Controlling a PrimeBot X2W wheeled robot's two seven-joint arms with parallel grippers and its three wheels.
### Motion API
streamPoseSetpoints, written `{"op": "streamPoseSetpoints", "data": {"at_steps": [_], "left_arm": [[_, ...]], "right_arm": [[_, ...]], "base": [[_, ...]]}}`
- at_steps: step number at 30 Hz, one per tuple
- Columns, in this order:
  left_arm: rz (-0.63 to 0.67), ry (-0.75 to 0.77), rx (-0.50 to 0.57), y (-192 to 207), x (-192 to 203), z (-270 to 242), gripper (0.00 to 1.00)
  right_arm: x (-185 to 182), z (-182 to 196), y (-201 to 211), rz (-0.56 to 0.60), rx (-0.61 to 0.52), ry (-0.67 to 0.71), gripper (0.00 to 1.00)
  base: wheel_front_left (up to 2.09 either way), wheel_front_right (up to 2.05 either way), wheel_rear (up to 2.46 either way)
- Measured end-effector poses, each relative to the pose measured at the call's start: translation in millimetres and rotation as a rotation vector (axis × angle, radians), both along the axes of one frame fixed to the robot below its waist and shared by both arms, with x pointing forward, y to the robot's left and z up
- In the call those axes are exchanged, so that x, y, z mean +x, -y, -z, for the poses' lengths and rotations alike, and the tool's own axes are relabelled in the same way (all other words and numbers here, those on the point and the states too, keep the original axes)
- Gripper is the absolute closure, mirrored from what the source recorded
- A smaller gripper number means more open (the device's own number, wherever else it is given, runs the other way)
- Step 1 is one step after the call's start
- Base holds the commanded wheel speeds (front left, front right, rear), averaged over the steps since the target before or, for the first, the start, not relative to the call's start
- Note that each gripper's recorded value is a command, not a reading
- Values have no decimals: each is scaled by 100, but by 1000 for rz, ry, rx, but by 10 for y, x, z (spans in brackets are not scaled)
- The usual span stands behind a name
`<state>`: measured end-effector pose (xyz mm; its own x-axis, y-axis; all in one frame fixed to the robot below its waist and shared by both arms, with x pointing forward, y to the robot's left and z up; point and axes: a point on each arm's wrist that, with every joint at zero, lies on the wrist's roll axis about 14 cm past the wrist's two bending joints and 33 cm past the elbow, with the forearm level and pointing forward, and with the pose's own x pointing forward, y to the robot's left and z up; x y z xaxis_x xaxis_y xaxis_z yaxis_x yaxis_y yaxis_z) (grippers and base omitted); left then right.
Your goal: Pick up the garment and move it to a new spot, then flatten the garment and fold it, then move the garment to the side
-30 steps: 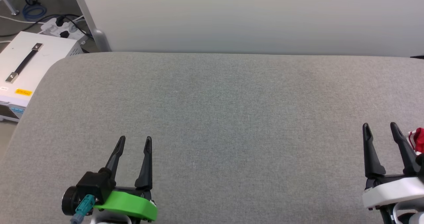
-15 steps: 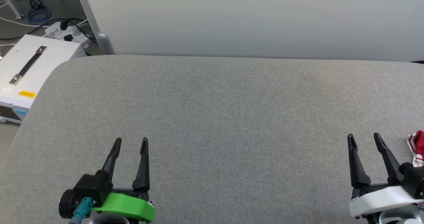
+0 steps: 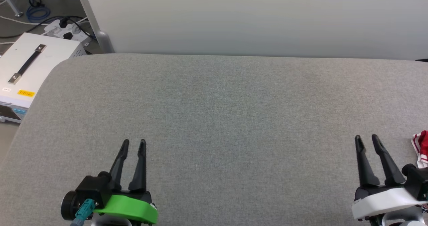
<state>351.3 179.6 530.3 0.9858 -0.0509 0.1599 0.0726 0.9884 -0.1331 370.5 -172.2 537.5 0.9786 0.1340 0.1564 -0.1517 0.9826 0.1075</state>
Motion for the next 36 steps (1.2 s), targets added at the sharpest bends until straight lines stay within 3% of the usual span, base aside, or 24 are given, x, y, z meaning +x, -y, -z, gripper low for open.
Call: {"op": "streamPoseSetpoints", "data": {"at_steps": [36], "left_arm": [[-1,-51,47,31,39,45,100]], "right_arm": [[-26,66,-23,5,-43,-48,100]], "base": [[0,0,0]]}}
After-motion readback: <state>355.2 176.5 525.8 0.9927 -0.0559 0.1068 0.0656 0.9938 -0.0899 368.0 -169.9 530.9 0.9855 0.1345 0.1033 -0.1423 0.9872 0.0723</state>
